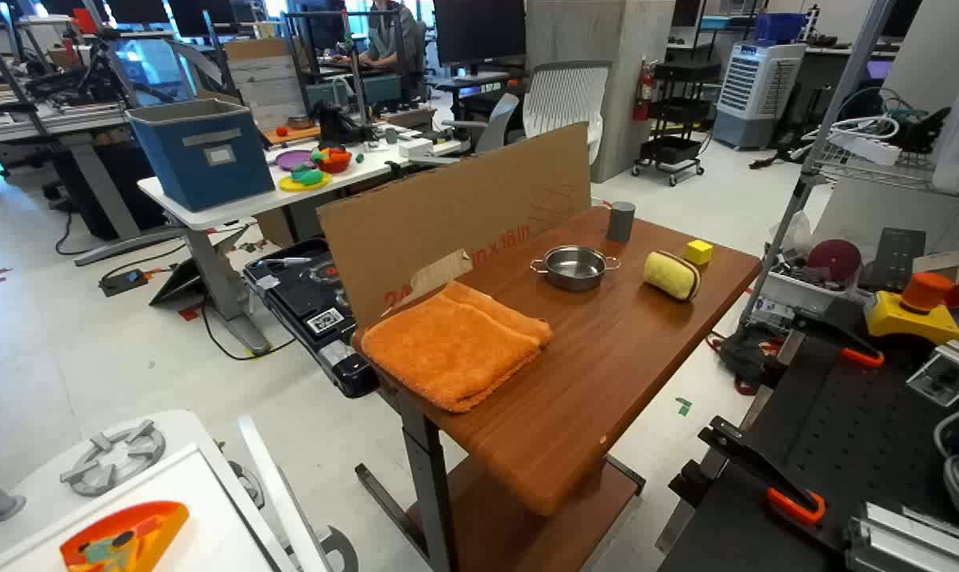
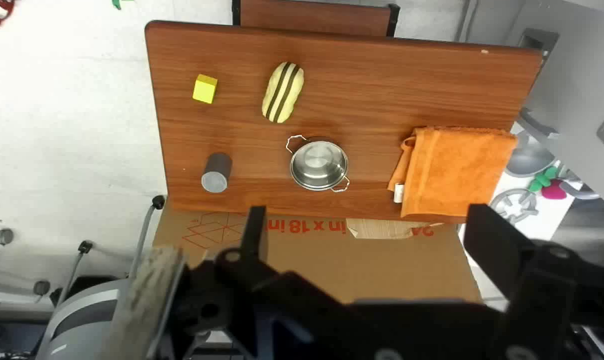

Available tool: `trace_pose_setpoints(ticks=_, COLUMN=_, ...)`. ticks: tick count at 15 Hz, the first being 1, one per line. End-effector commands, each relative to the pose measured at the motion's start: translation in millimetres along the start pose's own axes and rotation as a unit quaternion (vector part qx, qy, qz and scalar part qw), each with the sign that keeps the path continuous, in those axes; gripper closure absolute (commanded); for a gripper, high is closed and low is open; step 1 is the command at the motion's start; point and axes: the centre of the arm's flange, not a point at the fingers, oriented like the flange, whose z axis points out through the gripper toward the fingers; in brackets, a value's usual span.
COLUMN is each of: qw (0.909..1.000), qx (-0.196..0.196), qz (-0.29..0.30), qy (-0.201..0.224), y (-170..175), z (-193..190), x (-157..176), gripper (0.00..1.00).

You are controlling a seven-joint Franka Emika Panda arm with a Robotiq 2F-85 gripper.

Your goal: Move the plush toy

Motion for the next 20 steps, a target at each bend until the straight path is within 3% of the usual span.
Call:
trace_pose_setpoints(ticks=1, qw=1.0, qx=0.0, qz=0.0, qy=0.0, y=0.0, z=-0.1, x=0.0, gripper=0.0)
trace_pose_setpoints(ticks=11, qw=1.0, qx=0.0, qz=0.0, qy=0.0, y=0.0, z=-0.2, x=0.0, gripper=0.0)
trace_pose_setpoints(ticks=17, qw=0.9993, qx=-0.014, qz=0.018, qy=-0.03, y=8.8, z=51.1, x=26.8, gripper=0.0)
trace_pose_setpoints(ticks=20, qw=0.9985, qx=-0.016, qz=0.027, qy=-0.045, y=17.5, z=98.5, x=46.3, gripper=0.0)
